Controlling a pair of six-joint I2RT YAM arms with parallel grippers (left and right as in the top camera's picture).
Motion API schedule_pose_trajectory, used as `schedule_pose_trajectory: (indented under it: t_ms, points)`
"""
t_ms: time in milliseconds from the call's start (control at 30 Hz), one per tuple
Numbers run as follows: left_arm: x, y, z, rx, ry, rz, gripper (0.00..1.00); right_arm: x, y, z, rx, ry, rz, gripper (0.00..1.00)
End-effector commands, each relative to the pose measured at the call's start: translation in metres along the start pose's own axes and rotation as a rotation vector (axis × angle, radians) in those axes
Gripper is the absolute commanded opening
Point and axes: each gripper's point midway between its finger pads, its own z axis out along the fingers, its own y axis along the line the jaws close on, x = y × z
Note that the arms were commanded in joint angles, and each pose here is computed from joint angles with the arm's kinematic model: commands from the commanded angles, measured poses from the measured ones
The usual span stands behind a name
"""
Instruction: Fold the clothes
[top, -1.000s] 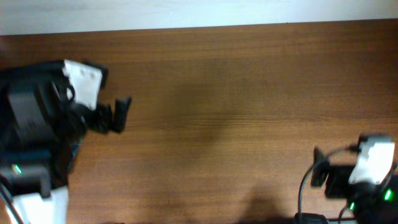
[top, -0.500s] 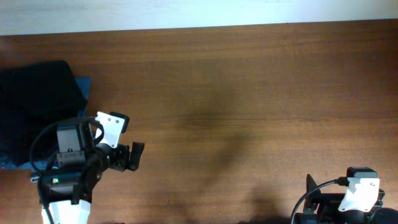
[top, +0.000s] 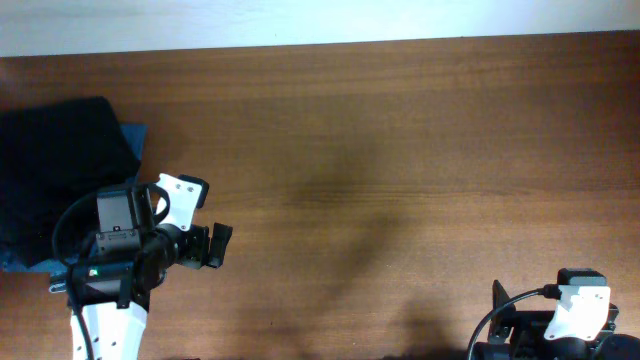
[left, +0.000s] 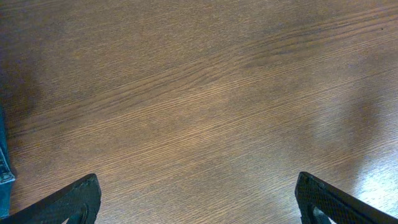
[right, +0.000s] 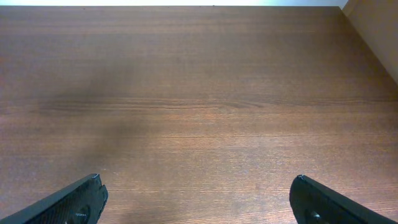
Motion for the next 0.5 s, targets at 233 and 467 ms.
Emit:
schedule_pose_trajectory:
  t_ms: [233, 467]
  points:
    - [0.002, 0.001, 0.002, -0.007, 0.009, -0.012, 1.0, 0.001, 0.007, -0.014, -0.039, -0.08, -0.019, 0.99]
    - [0.002, 0.001, 0.002, -0.007, 0.009, -0.012, 0.99, 0.003, 0.009, -0.023, -0.047, -0.196, -0.047, 0.99]
